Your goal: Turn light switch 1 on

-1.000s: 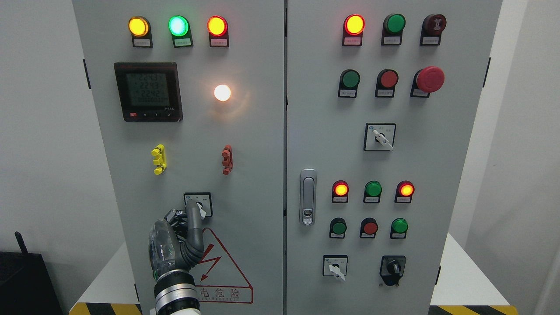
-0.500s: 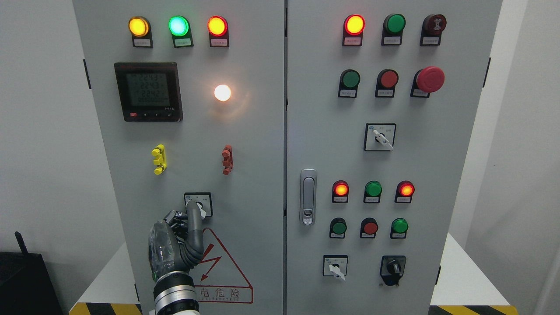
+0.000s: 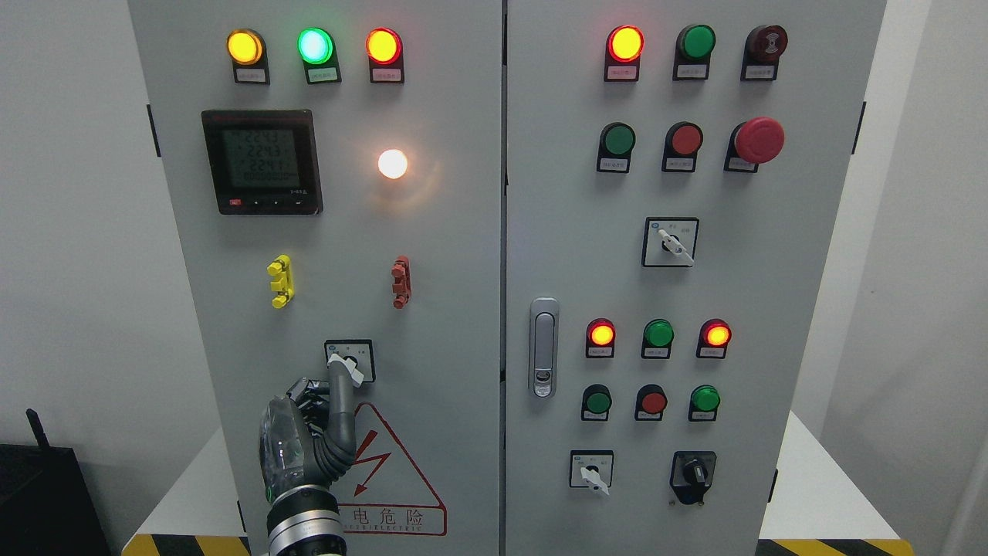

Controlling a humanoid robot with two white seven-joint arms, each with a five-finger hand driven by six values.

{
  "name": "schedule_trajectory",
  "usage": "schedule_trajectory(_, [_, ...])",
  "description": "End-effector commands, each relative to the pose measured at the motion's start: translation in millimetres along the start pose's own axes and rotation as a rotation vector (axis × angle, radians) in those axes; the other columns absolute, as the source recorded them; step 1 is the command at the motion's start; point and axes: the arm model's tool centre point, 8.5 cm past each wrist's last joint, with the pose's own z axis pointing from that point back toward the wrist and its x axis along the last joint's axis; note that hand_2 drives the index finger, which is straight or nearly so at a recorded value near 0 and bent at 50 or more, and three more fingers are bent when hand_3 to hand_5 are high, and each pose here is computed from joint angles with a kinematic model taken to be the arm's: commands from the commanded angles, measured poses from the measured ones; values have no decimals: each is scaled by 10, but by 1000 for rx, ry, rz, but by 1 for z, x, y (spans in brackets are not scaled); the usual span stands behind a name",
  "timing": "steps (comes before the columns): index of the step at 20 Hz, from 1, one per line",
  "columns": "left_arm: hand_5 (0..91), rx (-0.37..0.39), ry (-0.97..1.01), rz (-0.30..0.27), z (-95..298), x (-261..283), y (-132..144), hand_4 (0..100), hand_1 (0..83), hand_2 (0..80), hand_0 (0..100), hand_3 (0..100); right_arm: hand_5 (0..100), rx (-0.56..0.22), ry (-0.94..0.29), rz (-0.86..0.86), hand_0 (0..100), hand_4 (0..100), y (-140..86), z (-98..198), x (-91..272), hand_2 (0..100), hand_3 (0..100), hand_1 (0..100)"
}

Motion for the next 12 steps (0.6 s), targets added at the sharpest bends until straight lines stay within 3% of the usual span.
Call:
schedule_trajectory(1, [848, -5, -9, 11, 4, -6, 10, 943, 171, 640, 402, 954, 0, 1, -1, 0, 120, 0, 0, 0, 1, 0, 0, 389])
schedule_trajectory(12, [848, 10, -92, 36, 21, -50, 52, 955, 195, 666, 387, 976, 0, 1, 0, -1, 120, 0, 0, 0, 0, 0, 0, 389])
